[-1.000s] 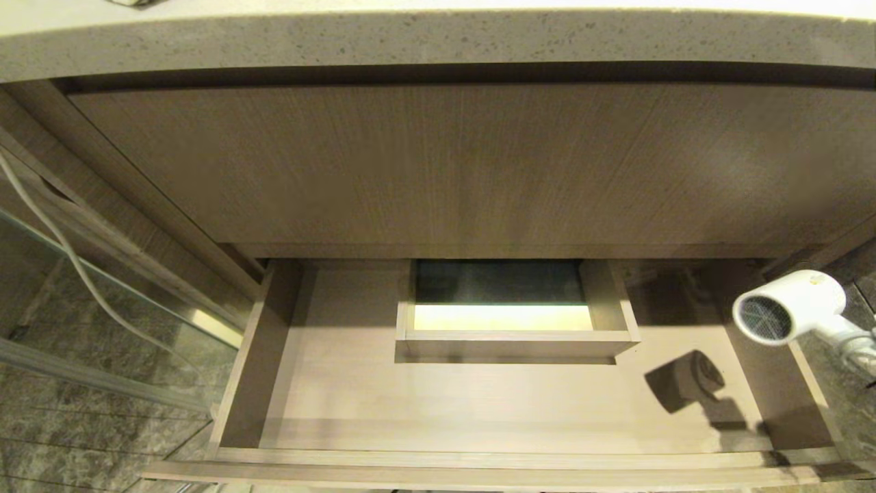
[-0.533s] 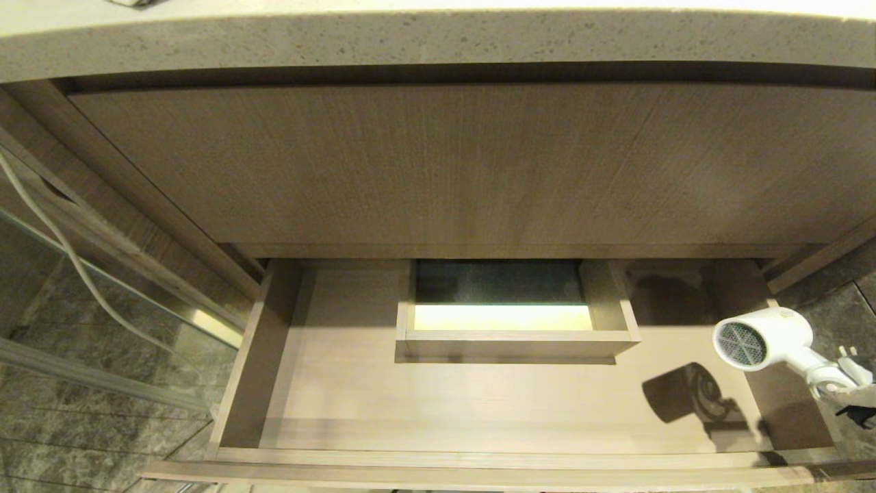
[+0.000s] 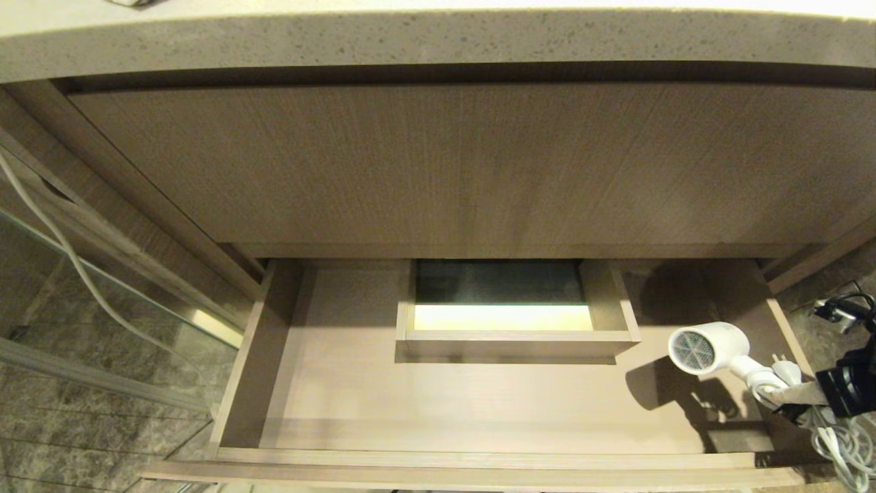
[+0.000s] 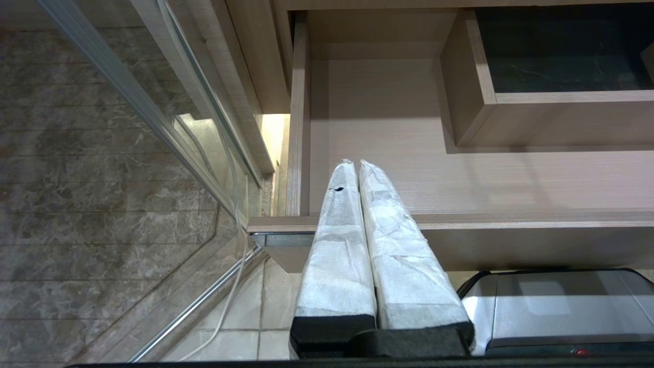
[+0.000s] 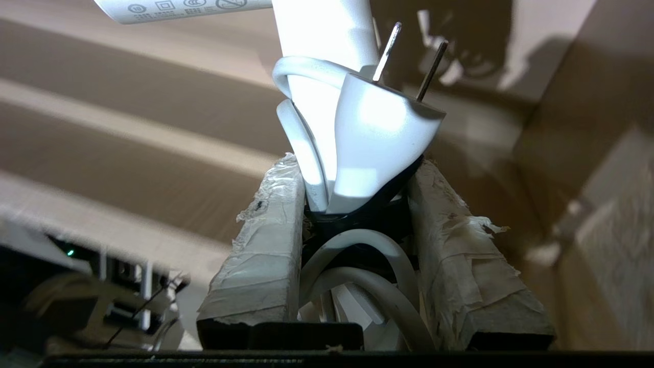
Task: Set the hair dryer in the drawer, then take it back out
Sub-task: Put it into the drawer
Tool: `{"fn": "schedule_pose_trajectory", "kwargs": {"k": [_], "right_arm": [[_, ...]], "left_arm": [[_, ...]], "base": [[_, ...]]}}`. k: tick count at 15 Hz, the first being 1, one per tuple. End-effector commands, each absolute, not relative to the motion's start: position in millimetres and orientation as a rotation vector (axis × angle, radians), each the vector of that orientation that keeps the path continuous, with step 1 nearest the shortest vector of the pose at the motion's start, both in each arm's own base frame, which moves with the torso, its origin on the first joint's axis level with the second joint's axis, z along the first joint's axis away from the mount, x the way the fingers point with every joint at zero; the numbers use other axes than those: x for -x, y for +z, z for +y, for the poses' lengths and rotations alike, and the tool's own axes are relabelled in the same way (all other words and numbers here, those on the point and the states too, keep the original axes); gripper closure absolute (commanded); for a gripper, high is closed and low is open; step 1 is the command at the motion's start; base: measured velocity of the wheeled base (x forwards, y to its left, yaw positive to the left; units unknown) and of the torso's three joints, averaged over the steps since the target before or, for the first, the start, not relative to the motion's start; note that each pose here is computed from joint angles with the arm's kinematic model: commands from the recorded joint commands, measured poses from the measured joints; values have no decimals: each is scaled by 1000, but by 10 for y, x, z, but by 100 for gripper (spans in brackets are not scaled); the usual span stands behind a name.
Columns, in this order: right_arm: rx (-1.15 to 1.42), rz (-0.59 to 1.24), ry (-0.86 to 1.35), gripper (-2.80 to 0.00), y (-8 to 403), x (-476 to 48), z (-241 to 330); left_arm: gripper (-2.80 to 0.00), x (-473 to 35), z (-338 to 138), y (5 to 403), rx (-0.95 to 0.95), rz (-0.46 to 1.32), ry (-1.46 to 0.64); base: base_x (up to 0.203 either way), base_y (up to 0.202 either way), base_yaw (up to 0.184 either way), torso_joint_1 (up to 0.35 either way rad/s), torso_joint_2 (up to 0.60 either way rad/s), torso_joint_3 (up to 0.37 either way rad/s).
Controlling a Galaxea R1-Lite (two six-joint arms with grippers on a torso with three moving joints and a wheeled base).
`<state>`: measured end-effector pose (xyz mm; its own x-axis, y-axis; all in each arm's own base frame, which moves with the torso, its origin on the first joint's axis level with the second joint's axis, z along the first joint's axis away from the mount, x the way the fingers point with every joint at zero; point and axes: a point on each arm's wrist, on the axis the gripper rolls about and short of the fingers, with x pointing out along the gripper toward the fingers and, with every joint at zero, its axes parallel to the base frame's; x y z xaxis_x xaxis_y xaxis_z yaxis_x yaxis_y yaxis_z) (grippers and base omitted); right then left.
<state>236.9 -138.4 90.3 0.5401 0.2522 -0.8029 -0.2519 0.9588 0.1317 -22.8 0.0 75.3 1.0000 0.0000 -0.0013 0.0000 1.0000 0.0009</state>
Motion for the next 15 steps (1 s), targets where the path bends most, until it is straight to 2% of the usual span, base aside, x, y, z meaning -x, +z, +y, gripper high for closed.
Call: {"fn": "schedule_pose_trajectory", "kwargs": {"k": [1,7,15], "right_arm": [[-24,995,337,0,641,-2550,-1401],[107,897,260,0,317,-3182,-1456],[152,752,216,0,195,-3562,-1505]], "left_arm": [[0,228,0,753,0,2,0],[0,228,0,753,-2,2,0],[0,228,0,753,0,2,0]], "base": [[0,0,0,0,0,0],[0,0,0,0,0,0],[0,0,0,0,0,0]]}}
